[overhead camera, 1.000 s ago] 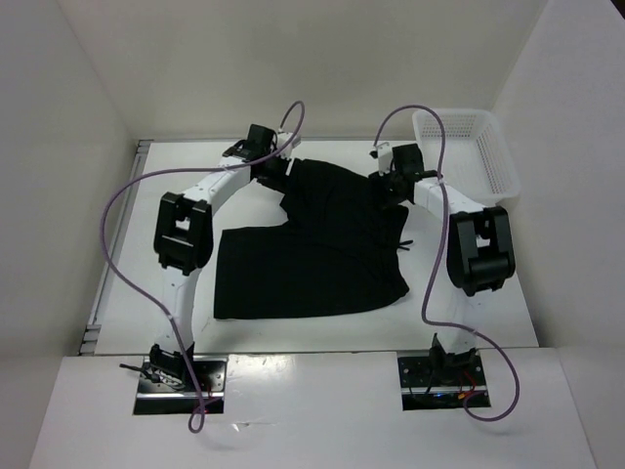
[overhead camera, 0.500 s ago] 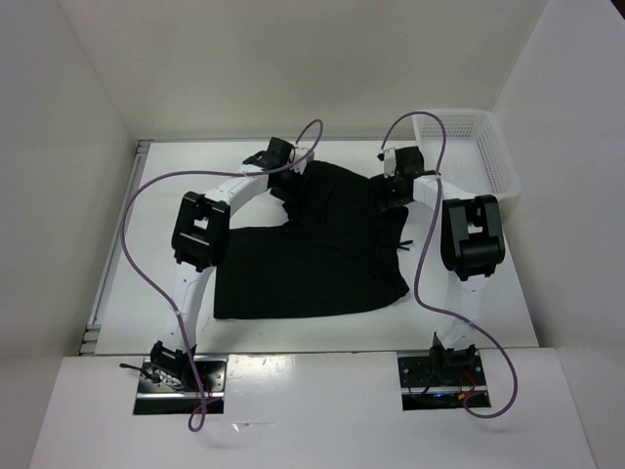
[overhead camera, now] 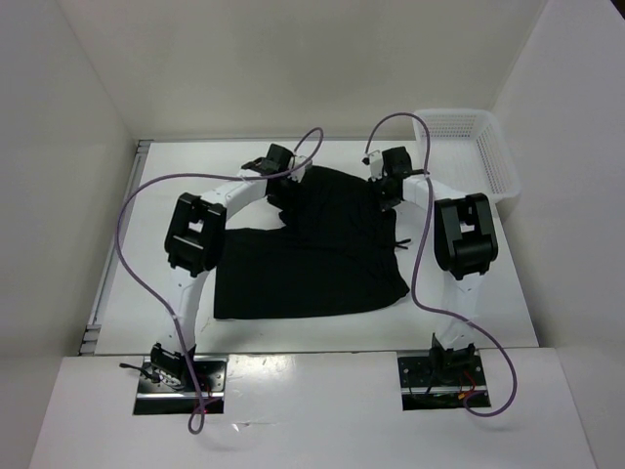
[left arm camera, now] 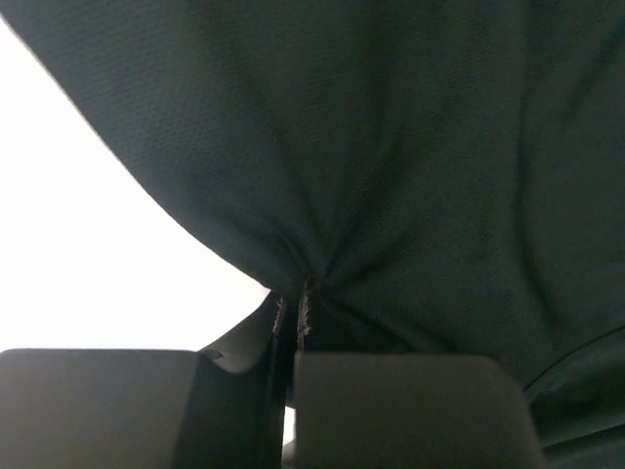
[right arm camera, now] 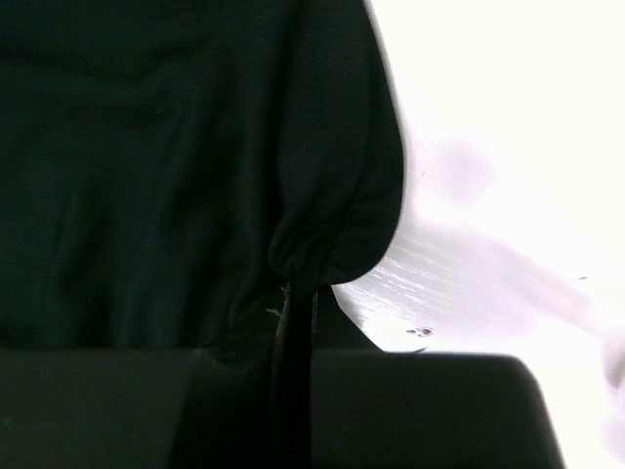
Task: Fold and stack the shorts
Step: Fold the shorts
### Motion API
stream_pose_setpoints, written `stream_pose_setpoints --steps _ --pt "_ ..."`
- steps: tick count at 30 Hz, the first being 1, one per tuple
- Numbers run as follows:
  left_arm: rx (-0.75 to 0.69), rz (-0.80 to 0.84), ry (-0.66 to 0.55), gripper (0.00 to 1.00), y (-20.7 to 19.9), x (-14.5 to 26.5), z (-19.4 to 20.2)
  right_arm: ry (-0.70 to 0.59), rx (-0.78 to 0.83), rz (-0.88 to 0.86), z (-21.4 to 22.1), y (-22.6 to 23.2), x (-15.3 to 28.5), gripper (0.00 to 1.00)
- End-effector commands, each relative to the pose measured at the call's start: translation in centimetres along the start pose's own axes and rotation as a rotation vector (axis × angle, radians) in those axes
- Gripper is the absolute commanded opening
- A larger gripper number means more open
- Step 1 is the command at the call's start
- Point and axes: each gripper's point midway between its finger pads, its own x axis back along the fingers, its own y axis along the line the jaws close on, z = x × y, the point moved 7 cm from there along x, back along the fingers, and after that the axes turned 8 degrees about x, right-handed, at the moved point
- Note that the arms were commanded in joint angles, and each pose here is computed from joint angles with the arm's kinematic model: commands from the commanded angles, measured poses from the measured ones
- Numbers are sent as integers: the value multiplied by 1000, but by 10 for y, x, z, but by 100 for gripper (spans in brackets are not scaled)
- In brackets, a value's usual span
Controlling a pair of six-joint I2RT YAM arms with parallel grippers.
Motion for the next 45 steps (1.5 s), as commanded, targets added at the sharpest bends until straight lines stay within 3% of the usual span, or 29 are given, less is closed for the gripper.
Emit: stream_pose_setpoints --steps 1,3,4,6,7,10,13,16,21,29,33,35,38,40,44,45 --pt "51 -143 13 0 35 47 7 -93 96 59 -43 -9 29 0" --pt "54 -154 33 0 29 79 16 -100 139 23 -46 -7 40 0" --pt "58 -122 123 0 22 80 44 -114 219 -25 -49 1 43 0" --pt "44 -81 236 10 1 104 75 -66 302 -73 -37 13 48 0" --pt "30 -32 270 45 -14 108 87 -42 352 -69 -34 23 45 0" --pt "24 -3 149 72 -13 113 75 -38 397 -72 -31 30 45 0" --pt "40 -16 -66 75 9 119 11 -46 391 -108 -32 38 45 0" --pt "96 -63 -232 77 61 126 -44 -57 412 -108 -36 40 46 0" --pt "122 -100 -201 79 84 95 -55 -49 420 -112 -35 41 42 0" --pt "142 176 -29 79 54 54 -24 -45 438 -85 -37 41 42 0" --pt "148 198 -11 79 52 49 -19 -37 437 -90 -35 41 39 0" --pt "156 185 10 69 55 43 -13 -37 437 -90 -35 41 39 0" --pt "153 173 49 36 50 30 -3 -37 437 -90 -36 41 37 0" --pt "160 178 98 30 46 23 7 -42 438 -61 -40 37 38 0" --pt "161 162 129 1 43 20 15 -67 430 -33 -51 33 39 0" --pt "155 143 117 0 46 19 13 -75 421 -29 -53 32 39 0"
